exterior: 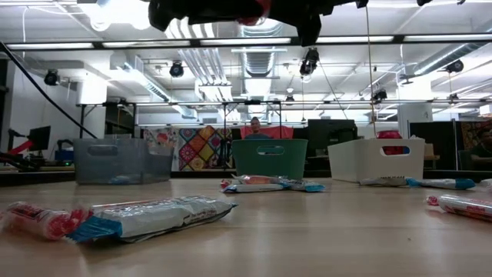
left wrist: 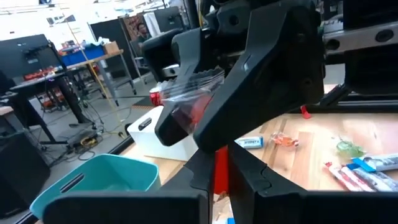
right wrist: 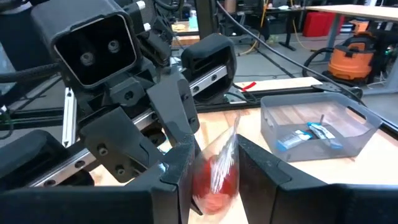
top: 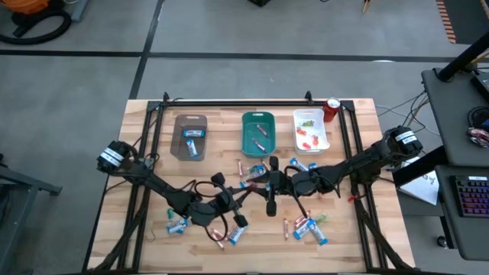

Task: Sort candy
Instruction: Put the red gummy into the white bin

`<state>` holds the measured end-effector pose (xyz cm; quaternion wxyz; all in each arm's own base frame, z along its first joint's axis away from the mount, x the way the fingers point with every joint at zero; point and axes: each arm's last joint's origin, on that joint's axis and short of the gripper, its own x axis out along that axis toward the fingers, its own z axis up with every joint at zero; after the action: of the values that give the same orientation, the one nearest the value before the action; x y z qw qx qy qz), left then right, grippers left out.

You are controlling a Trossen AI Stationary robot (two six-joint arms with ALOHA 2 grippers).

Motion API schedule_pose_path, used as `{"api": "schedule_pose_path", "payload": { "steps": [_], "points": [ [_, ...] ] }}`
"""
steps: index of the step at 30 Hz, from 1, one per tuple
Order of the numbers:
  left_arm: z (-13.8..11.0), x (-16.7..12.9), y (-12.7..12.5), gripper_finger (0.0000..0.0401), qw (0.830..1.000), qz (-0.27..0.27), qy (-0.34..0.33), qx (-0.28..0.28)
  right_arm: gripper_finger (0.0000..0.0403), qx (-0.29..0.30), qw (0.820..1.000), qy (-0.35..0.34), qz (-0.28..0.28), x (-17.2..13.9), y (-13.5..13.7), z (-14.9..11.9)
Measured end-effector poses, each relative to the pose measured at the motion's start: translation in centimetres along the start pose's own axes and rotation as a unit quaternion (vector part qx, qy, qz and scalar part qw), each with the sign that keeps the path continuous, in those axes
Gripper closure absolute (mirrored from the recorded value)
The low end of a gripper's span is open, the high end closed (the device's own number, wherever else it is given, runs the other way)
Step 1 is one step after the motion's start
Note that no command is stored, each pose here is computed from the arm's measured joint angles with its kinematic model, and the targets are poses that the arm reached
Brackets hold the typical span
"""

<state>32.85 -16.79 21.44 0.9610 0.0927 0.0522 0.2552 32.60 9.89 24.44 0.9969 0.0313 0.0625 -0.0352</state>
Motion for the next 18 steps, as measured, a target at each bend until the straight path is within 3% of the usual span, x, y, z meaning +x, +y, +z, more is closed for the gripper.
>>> {"api": "schedule_pose_path", "payload": {
  "steps": [6,10,14,18],
  "points": [
    [-0.26,-0.04,0.08,0.0392,1.0,0.008,0.003,-0.006,0.0312,-0.001,1.0,0.001,0.001,-0.03,0.07,-0.03],
    [-0.29,-0.07,0.13,0.0388,1.0,0.017,0.004,-0.009,0.0343,-0.001,1.0,0.0,0.001,-0.03,0.07,-0.01],
    [-0.31,-0.08,0.12,0.0366,1.0,0.016,0.005,-0.009,0.0384,-0.005,1.0,0.001,0.001,-0.03,0.07,-0.02],
    [-0.27,-0.1,0.16,0.0325,1.0,0.017,0.005,-0.017,0.0388,-0.004,1.0,0.001,-0.001,0.01,-0.03,-0.01]
  ]
}}
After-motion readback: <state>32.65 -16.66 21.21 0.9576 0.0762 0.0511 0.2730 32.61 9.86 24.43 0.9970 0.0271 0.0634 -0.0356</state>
